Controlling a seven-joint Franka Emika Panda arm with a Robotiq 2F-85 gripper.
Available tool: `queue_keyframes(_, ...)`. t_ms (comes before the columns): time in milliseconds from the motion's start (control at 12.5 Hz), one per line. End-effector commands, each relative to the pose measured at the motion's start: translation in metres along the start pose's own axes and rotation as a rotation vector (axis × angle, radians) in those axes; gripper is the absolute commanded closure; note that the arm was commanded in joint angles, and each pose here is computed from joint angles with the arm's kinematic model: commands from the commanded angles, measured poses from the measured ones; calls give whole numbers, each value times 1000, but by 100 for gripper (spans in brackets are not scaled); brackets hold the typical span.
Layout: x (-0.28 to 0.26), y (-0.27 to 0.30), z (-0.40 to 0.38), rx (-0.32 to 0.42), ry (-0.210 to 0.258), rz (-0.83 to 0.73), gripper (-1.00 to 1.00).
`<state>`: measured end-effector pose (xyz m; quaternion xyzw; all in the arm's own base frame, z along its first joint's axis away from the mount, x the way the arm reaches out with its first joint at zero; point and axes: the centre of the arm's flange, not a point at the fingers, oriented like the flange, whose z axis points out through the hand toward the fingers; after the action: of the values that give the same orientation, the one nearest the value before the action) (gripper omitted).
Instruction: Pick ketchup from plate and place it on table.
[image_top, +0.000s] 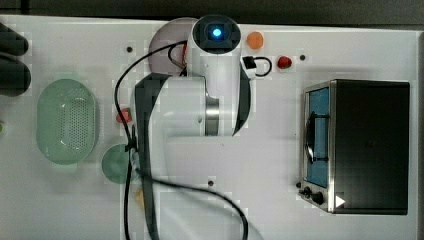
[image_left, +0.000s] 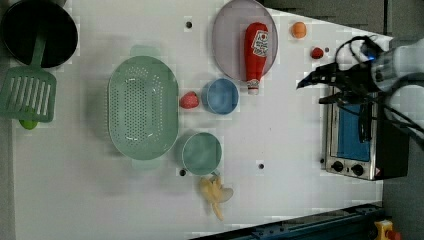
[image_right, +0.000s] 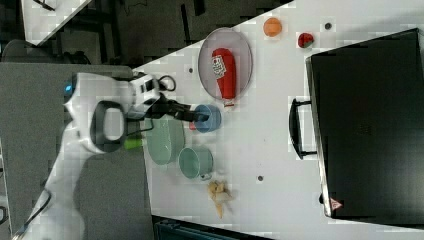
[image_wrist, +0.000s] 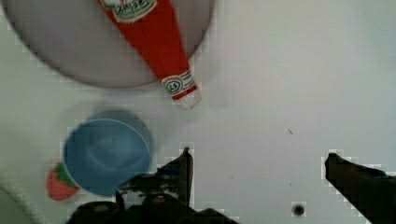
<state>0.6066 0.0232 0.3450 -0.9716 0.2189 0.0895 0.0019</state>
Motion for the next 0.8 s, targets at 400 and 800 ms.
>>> queue_keyframes(400,42,-35,57,-2,120,-347,-100)
queue_keyframes(800,70,-67,113,19,188,-395,-100)
